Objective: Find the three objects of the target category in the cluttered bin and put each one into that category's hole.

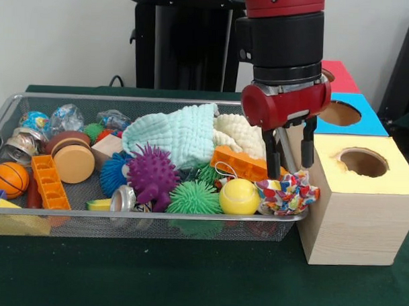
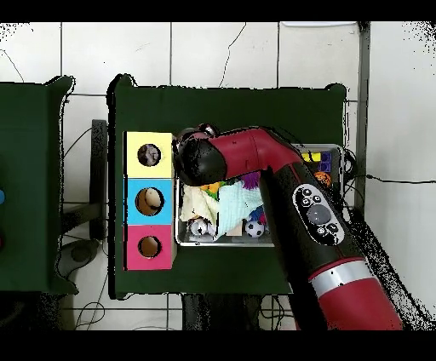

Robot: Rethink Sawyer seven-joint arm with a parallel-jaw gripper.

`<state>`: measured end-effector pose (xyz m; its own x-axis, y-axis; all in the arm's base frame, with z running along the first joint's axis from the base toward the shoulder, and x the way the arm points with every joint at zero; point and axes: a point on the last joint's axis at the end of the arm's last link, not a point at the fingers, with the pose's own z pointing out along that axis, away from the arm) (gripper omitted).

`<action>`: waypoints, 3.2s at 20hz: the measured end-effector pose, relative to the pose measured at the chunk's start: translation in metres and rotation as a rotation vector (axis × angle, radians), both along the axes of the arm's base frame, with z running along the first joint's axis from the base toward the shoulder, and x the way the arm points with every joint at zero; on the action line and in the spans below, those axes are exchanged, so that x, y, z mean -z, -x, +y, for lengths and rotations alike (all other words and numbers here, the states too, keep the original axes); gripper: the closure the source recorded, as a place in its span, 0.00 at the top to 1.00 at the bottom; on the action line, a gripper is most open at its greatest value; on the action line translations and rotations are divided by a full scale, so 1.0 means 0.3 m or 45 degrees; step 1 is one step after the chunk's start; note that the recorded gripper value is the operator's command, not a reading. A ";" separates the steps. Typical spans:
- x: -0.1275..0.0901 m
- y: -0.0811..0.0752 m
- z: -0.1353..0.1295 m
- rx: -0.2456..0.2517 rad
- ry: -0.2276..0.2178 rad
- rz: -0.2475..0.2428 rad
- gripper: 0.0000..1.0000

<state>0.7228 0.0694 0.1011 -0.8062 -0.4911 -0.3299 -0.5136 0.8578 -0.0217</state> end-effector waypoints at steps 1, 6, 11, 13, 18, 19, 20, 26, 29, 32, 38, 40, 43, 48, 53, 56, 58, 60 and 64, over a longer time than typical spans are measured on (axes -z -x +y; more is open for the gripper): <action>0.001 0.000 0.000 -0.002 0.000 0.000 1.00; 0.006 0.001 0.007 -0.011 -0.001 -0.002 1.00; 0.014 0.003 0.010 -0.013 -0.004 0.002 1.00; 0.018 0.005 0.011 -0.014 -0.004 0.004 1.00; 0.036 0.010 0.018 -0.018 -0.010 0.006 1.00; 0.041 0.011 0.020 -0.019 -0.012 0.005 1.00; 0.051 0.013 0.022 -0.022 -0.014 -0.001 1.00; 0.103 0.016 0.030 -0.057 -0.013 -0.077 1.00; 0.123 0.020 0.029 -0.071 -0.009 -0.108 1.00; 0.147 0.032 0.026 -0.081 -0.002 -0.116 1.00; 0.199 0.089 0.017 -0.107 0.040 -0.080 1.00; 0.221 0.123 0.016 -0.126 0.067 -0.058 1.00; 0.244 0.166 0.019 -0.143 0.089 -0.027 1.00; 0.268 0.212 0.009 -0.152 0.115 0.007 1.00; 0.283 0.244 -0.010 -0.151 0.133 0.033 1.00; 0.290 0.255 -0.023 -0.147 0.140 0.043 1.00; 0.293 0.259 -0.027 -0.145 0.142 0.047 1.00; 0.297 0.262 -0.028 -0.145 0.141 0.050 1.00; 0.314 0.274 -0.034 -0.140 0.134 0.064 0.00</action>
<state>0.6406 0.0594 0.0068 -0.7599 -0.6071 -0.2325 -0.6070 0.7906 -0.0805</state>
